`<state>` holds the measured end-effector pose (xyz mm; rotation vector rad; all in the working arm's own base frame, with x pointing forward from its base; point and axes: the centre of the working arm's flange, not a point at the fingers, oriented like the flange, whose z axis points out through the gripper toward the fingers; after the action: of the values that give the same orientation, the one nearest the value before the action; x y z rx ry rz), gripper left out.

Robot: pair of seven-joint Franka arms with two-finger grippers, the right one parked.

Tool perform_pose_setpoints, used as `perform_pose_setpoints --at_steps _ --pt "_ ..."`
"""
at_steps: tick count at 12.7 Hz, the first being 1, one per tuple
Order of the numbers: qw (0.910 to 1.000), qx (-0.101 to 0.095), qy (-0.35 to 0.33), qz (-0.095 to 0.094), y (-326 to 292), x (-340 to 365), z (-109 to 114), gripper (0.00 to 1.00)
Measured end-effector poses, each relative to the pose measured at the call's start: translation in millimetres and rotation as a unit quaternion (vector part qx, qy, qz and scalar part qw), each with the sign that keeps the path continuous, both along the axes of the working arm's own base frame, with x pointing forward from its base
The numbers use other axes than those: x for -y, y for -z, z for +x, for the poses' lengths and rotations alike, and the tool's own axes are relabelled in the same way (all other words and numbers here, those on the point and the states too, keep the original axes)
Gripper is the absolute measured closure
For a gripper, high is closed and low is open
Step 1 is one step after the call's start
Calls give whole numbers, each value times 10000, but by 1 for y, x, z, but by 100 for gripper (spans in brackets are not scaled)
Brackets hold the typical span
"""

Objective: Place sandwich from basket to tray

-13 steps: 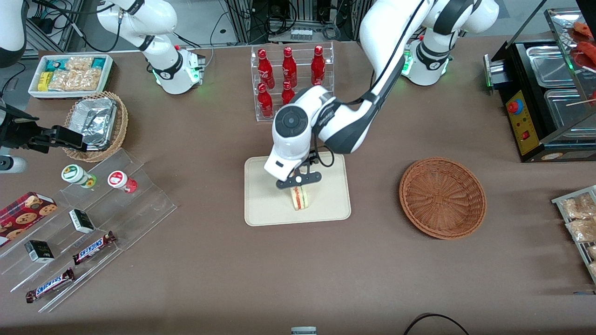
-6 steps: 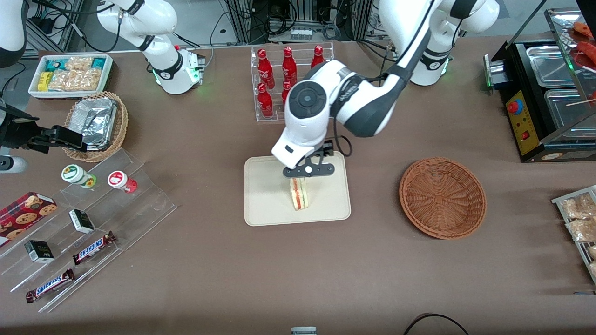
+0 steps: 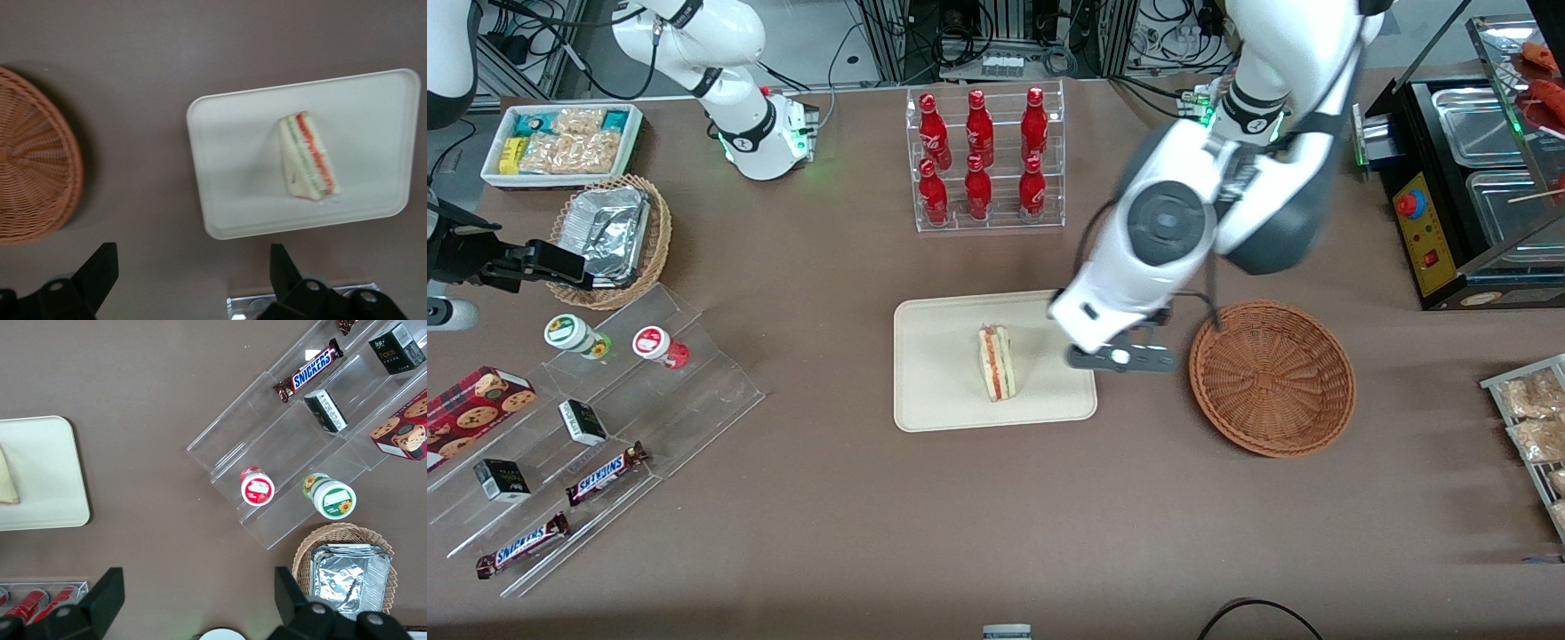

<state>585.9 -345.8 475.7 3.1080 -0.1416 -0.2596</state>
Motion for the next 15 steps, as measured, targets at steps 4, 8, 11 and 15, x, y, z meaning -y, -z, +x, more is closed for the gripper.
perform_pose_setpoints --at_steps 4,8,11,15 --pt "9990 -266 351 -104 -14 -115 34 0" --pt "9995 -238 85 -167 -42 -195 35 0" --pt "9996 -194 182 37 -57 -218 19 0" --pt "9990 -263 238 281 -76 -226 -2 0"
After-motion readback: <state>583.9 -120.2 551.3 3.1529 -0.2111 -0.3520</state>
